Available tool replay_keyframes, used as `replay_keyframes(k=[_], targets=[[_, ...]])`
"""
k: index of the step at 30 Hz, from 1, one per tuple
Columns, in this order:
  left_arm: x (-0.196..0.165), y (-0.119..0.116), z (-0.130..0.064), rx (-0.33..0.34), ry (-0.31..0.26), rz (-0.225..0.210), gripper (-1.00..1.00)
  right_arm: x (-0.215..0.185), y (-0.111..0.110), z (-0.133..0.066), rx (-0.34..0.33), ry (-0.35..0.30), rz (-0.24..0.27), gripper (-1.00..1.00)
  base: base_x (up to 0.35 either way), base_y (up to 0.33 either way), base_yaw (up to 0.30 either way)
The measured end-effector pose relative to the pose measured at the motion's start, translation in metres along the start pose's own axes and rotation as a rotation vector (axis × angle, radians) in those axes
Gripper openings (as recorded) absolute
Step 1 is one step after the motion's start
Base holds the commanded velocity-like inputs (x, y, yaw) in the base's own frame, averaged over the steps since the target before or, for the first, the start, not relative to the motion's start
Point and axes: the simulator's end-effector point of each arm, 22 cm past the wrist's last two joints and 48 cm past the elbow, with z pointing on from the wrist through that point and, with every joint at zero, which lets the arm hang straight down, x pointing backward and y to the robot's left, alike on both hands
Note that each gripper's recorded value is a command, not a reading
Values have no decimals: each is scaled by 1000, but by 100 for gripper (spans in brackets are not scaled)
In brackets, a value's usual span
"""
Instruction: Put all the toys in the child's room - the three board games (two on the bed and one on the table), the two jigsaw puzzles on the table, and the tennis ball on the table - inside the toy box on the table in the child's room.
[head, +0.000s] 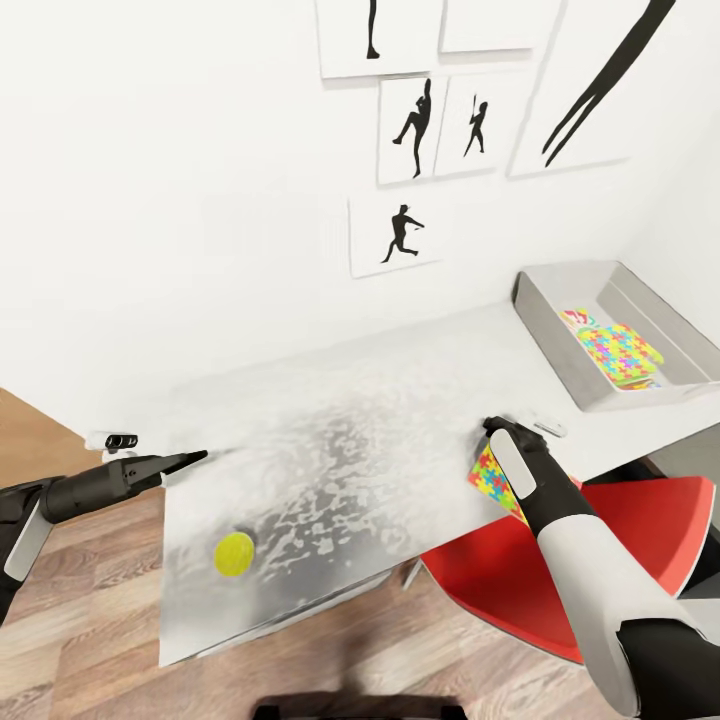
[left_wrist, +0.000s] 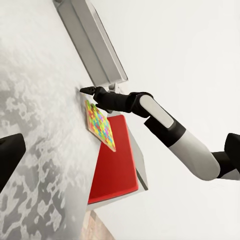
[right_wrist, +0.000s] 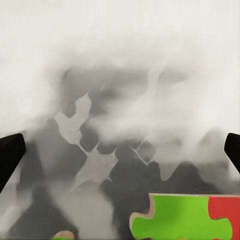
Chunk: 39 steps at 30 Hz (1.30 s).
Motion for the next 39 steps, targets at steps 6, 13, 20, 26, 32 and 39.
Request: replay_keyframes(k=[6, 13, 20, 26, 32, 39], targets=[[0, 0, 0, 0, 0, 0, 100, 0, 0, 0, 0, 0, 2, 100, 0, 4, -1], [-2, -4, 0, 2, -1, 7, 100, -6, 1, -4, -6, -8, 9, 100, 0, 0, -81], [-5, -9, 0, 6, -3, 17, 100, -16, 4, -10, -15, -23, 19, 100, 0, 0, -123], [-7, -13, 0, 9, -5, 24, 100, -41, 13, -24, -46, -65, 36, 100, 0, 0, -128], [-9, -17, -1, 11, -6, 33, 100, -46, 15, -30, -56, -54, 21, 100, -17, 0, -128], [-11, -22, -1, 14, -8, 42, 100, -48, 15, -34, -59, -52, 21, 100, -27, 0, -111]])
